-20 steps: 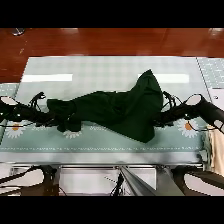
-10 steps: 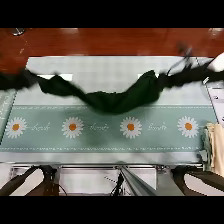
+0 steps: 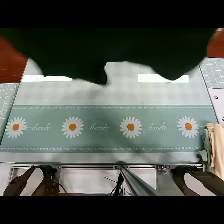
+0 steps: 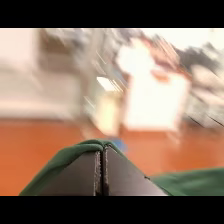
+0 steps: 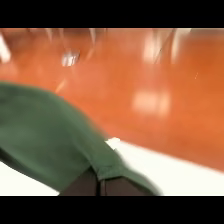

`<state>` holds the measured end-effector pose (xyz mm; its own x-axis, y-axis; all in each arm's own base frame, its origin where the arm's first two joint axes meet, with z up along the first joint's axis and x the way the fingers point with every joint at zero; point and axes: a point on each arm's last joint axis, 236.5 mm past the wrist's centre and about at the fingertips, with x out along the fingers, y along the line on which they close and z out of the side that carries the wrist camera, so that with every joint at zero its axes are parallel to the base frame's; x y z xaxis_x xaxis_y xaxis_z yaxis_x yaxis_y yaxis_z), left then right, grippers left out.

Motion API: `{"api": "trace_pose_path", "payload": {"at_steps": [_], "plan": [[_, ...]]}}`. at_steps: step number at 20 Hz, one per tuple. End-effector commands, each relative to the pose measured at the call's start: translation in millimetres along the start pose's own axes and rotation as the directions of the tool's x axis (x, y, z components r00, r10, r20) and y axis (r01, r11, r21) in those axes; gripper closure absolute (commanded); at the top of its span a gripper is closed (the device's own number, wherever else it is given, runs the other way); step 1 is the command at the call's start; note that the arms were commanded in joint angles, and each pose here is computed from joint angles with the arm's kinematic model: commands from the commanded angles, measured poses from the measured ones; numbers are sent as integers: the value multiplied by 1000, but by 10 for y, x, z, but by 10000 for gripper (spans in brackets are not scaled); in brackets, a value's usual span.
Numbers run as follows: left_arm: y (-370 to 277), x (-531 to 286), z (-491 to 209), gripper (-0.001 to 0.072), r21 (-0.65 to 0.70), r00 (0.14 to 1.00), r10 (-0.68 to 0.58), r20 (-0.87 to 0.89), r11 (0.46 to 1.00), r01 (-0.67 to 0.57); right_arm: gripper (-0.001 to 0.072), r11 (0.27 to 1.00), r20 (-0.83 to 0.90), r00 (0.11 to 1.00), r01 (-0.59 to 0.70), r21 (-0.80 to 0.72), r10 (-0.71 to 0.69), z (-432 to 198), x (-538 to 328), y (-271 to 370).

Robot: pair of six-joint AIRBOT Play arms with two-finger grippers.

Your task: Fold the shirts.

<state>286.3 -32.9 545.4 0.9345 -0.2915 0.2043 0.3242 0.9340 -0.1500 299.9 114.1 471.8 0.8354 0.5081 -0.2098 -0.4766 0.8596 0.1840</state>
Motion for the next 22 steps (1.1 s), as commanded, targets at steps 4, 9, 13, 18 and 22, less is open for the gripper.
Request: {"api": "trace_pose_path", "payload": {"at_steps": [4,9,13,18,22], "plan": [[-560,-1088,915,684,317,931,245,271,890,-327,686,965,202,964,205,-164,-170,124,-1433,487],[-832,-1893,1068,684,368,883,288,370,827,-424,686,963,141,970,218,-161,-197,-212,-1759,646],[-685,-1736,782,684,352,949,219,226,890,-290,686,985,-62,990,120,-125,-129,-671,-1450,629],[187,-711,-497,684,263,932,312,-185,930,-259,686,996,-293,953,89,24,-78,-1420,-596,106],[694,106,-1618,684,110,863,249,-440,968,-224,688,977,-386,918,157,145,-91,-1983,191,-524]]}}
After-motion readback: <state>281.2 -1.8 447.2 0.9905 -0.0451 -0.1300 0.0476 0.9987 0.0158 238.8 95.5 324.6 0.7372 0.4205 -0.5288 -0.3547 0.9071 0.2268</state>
